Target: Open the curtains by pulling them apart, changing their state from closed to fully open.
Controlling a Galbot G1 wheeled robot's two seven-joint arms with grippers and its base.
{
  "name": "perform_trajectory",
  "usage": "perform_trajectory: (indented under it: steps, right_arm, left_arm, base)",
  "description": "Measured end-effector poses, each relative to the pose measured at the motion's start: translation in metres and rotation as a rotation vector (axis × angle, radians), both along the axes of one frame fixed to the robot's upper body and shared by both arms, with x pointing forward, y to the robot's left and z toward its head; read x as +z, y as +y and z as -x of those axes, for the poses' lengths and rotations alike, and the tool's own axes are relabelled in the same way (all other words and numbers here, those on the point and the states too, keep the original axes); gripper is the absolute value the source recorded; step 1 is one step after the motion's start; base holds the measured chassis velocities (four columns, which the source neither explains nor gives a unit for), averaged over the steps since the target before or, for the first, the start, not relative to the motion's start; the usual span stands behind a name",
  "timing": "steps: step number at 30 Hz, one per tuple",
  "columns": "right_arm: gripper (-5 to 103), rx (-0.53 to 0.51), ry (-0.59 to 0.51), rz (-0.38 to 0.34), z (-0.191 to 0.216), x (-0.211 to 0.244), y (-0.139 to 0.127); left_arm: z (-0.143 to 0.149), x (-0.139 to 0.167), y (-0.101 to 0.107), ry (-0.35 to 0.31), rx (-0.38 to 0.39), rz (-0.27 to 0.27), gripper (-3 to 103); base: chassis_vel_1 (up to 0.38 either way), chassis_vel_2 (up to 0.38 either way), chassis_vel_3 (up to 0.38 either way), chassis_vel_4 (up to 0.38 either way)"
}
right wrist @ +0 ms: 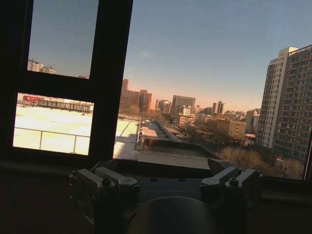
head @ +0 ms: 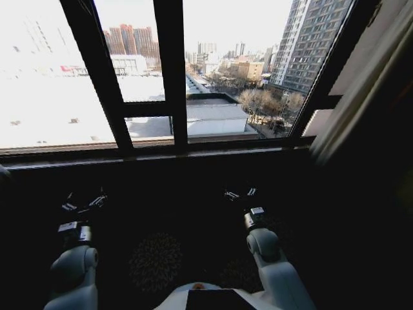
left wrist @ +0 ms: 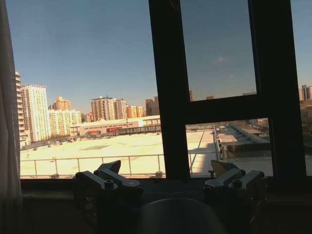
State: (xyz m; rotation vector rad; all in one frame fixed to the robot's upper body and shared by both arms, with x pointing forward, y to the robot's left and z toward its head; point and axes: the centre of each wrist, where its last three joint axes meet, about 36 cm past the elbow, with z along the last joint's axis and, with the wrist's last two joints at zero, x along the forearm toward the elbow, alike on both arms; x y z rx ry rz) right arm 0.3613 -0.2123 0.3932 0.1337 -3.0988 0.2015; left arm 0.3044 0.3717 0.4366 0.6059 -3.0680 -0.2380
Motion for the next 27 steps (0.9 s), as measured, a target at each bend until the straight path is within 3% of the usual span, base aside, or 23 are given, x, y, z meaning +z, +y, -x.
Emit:
perform_trajectory:
  steps: [16, 27]
  right_arm:
    - [100, -0.005, 0.001, 0.0, -0.0012, -0.0007, -0.0001]
    - [100, -0.008, 0.006, -0.002, -0.0006, -0.0029, 0.0008]
  left_arm:
    - [0.0002, -0.0022, 0.0009, 0.017, 0.0, 0.01, 100]
    - [0.0023, -0.0062, 0.0016, -0.023, 0.002, -0.009, 100]
  base:
    - [0.012, 0.021, 0.022, 0.007]
    - [0.037, 0.048, 0.06, 0.048]
